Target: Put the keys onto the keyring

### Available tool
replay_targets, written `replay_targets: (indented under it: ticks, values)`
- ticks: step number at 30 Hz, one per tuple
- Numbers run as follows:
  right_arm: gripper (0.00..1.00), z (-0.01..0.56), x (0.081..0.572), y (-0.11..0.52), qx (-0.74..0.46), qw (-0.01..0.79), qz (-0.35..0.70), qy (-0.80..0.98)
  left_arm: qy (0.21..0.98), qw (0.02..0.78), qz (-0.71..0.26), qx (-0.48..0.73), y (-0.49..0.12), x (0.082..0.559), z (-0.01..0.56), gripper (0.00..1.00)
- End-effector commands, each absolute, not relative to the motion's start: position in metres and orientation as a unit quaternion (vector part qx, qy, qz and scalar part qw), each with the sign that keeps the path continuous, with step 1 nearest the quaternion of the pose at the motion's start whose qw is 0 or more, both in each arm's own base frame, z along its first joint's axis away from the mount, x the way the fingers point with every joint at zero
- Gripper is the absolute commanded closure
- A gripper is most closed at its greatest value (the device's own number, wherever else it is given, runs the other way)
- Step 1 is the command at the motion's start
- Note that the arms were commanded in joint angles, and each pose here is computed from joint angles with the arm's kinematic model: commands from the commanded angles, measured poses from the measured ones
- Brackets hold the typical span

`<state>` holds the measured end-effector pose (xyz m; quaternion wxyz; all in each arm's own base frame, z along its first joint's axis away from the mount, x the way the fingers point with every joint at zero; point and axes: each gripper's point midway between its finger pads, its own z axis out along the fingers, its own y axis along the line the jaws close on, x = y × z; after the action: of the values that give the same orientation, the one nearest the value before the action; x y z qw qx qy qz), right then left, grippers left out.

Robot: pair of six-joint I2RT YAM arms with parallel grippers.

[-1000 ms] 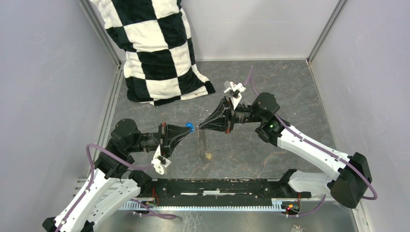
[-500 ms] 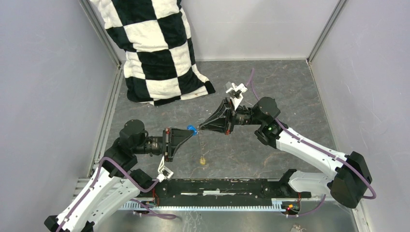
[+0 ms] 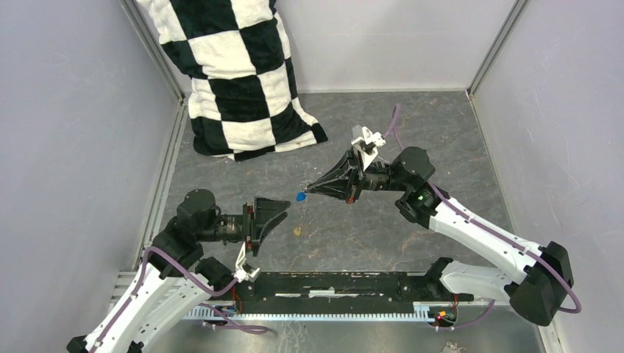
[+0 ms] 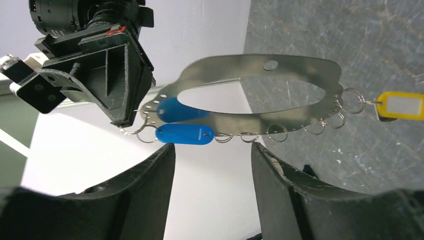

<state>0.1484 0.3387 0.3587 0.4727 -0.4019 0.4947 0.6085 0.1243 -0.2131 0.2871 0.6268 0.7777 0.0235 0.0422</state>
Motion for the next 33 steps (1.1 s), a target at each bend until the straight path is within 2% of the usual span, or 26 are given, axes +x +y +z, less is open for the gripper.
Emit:
replay_targets:
  ticks: [1, 5, 8, 12, 14, 19, 27, 33]
  values:
    - [1.0, 0.383, 0.154, 0.334, -0.432, 0.523, 0.566, 0.468, 0.068, 0.636, -0.009, 0.768, -0.207, 0.11, 0.303, 0.37]
    - [1.0, 0.38, 0.148, 0.334, -0.463, 0.515, 0.559, 0.457, 0.16, 0.656, -0.104, 0.73, -0.212, 0.109, 0.325, 0.39]
    - [1.0, 0.377, 0.146, 0.335, -0.476, 0.511, 0.556, 0.449, 0.262, 0.667, -0.211, 0.665, -0.222, 0.115, 0.355, 0.43]
    - [1.0, 0.377, 0.14, 0.335, -0.49, 0.504, 0.564, 0.433, 0.387, 0.619, -0.331, 0.598, -0.239, 0.129, 0.366, 0.61]
    - [1.0, 0.379, 0.138, 0.335, -0.49, 0.509, 0.565, 0.426, 0.423, 0.589, -0.367, 0.582, -0.246, 0.132, 0.363, 0.64]
    - [1.0, 0.382, 0.136, 0.334, -0.482, 0.515, 0.574, 0.416, 0.434, 0.552, -0.412, 0.581, -0.252, 0.124, 0.354, 0.65]
    - [1.0, 0.38, 0.135, 0.334, -0.48, 0.512, 0.579, 0.415, 0.434, 0.551, -0.419, 0.577, -0.254, 0.125, 0.354, 0.65]
    - [1.0, 0.378, 0.137, 0.334, -0.484, 0.512, 0.571, 0.421, 0.416, 0.544, -0.405, 0.606, -0.249, 0.116, 0.346, 0.58]
